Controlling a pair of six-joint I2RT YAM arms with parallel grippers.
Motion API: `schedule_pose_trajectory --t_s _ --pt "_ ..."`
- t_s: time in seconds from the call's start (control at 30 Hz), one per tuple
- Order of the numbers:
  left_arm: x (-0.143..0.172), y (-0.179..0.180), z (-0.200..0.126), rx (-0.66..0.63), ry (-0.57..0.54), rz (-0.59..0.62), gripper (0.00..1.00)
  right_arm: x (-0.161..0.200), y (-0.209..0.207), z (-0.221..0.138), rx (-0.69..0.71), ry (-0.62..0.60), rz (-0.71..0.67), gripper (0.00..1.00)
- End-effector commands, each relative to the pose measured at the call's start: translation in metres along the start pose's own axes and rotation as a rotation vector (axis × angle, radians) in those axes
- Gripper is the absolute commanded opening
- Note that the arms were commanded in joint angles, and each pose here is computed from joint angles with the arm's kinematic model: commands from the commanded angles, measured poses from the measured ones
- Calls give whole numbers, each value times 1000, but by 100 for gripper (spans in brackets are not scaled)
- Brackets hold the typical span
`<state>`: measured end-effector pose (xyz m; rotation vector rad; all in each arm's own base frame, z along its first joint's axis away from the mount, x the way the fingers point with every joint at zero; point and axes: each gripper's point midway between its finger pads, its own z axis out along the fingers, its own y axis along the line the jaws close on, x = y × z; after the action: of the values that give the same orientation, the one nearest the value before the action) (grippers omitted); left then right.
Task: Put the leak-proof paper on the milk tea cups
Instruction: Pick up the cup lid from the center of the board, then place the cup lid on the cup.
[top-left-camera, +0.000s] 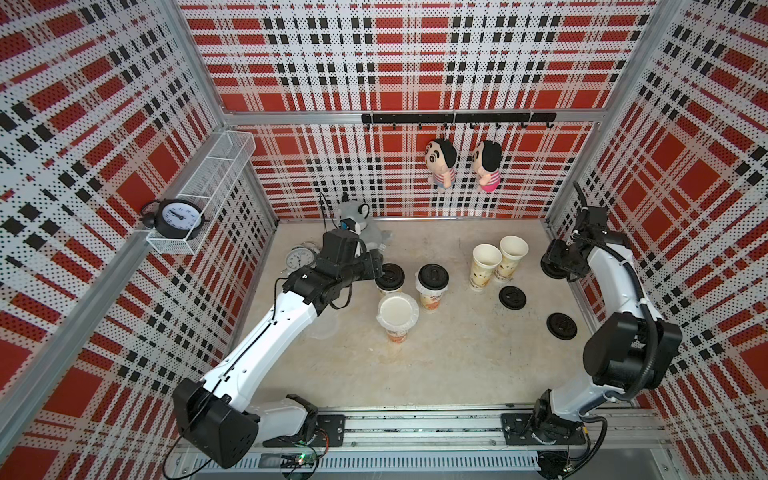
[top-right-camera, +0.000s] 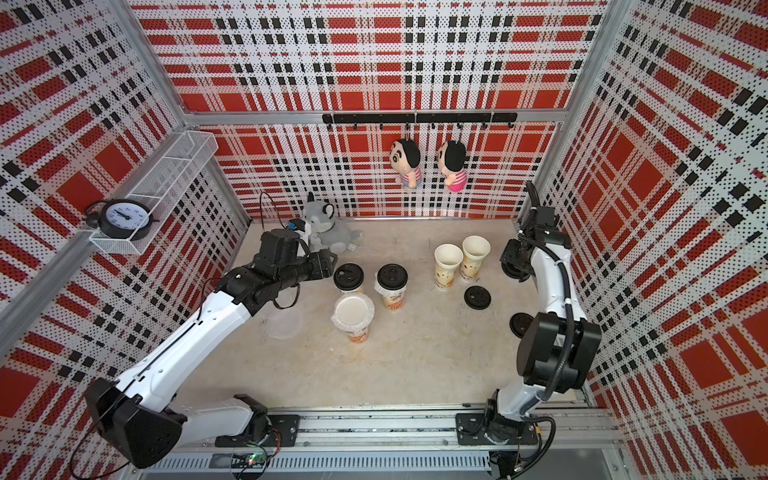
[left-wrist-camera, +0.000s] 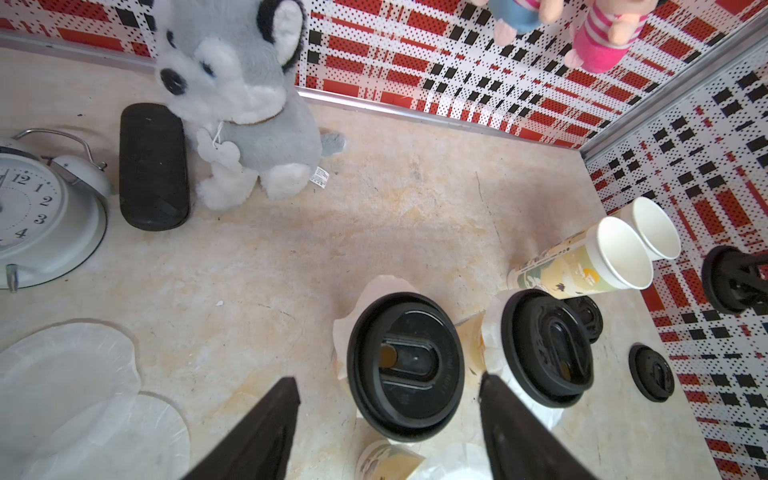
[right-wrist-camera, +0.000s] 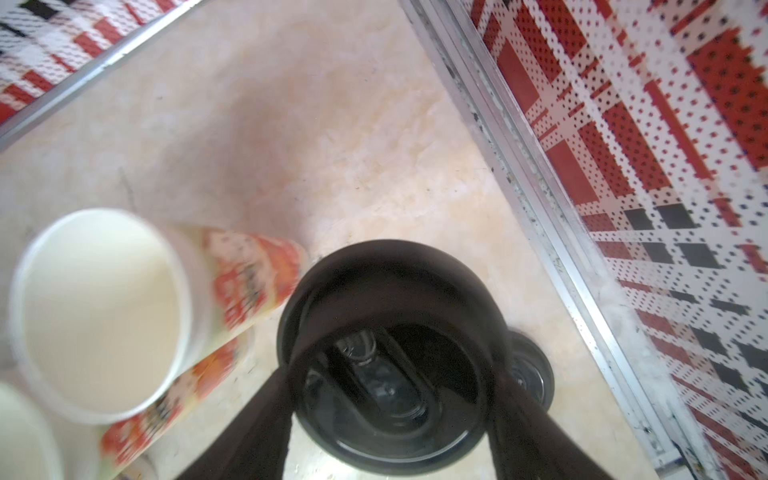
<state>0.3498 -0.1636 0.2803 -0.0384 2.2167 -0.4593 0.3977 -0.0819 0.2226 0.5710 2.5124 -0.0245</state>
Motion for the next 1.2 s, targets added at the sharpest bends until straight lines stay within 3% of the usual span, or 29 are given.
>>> schedule_pose_trajectory --t_s 0.0,0.13,0.3,0.5,0.77,1.17 --pt "1 9 -9 -23 -13 -10 73 15 44 -46 -24 -14 -147 67" --pt "3 12 -14 -25 -14 -22 73 37 109 -90 -96 -32 -337 67" --pt "7 18 -17 -38 -10 -32 73 94 194 -135 -220 -2 -602 67" --pt "9 22 -22 -53 -13 -43 73 168 267 -155 -355 78 -841 67" --pt "11 38 -33 -112 -18 -42 73 243 314 -156 -472 216 -1033 67" --pt "13 59 -44 -145 -25 -57 73 278 340 -144 -467 263 -1104 67"
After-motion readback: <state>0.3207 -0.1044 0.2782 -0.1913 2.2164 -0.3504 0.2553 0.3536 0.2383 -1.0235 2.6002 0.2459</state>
